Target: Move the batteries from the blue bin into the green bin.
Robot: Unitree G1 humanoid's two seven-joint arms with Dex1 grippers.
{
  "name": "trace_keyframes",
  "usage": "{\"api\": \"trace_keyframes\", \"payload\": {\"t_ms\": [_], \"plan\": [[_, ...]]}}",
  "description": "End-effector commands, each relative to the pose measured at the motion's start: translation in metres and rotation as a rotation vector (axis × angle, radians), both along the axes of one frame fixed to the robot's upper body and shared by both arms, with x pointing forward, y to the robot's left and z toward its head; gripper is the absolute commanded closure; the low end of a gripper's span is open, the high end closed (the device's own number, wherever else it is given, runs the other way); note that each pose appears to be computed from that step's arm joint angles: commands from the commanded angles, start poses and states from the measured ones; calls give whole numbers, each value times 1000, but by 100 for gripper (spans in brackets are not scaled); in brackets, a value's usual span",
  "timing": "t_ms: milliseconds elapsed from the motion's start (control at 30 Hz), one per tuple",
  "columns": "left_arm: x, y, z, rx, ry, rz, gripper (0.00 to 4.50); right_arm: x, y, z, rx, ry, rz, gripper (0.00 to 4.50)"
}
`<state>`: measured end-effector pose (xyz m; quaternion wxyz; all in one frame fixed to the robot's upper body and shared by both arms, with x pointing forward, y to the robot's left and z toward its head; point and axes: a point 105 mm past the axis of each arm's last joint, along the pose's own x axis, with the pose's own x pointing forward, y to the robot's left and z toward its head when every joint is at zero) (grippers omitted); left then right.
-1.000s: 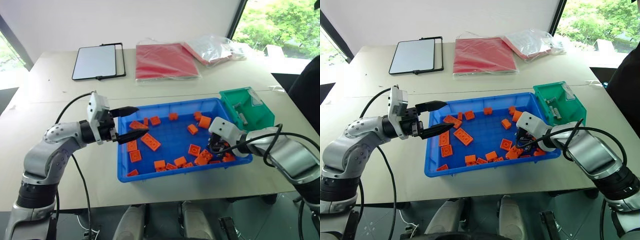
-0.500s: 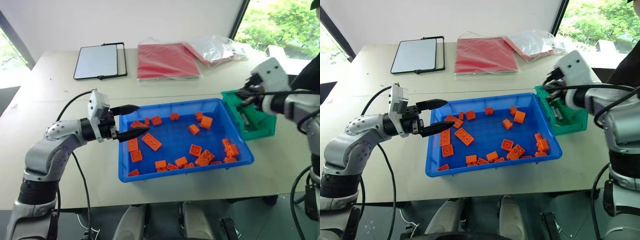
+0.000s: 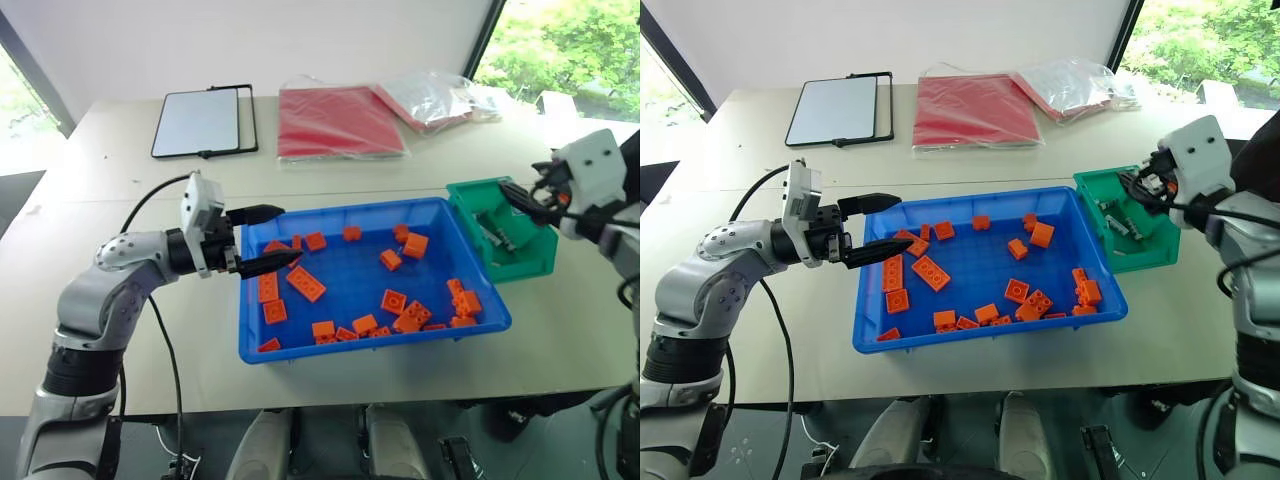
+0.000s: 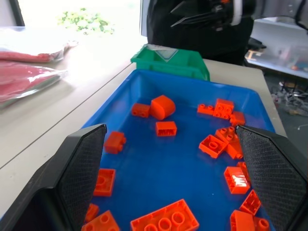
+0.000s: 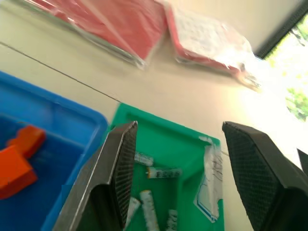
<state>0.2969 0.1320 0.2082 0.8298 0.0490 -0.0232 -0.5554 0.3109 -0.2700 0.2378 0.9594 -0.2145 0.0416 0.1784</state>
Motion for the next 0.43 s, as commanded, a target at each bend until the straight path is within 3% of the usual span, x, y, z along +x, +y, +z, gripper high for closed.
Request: {"api": "trace_keyframes", "payload": {"t_ms": [33, 200, 433], "plan": [[0, 22, 21, -18, -34, 45, 0, -43, 21, 15, 46, 26, 239, 160], [-4, 47, 36, -1, -5, 68, 0, -72, 8, 3, 128, 117, 293, 160], [-11, 61, 35, 62, 12, 76, 0, -76, -2, -7, 173, 176, 322, 160]]}}
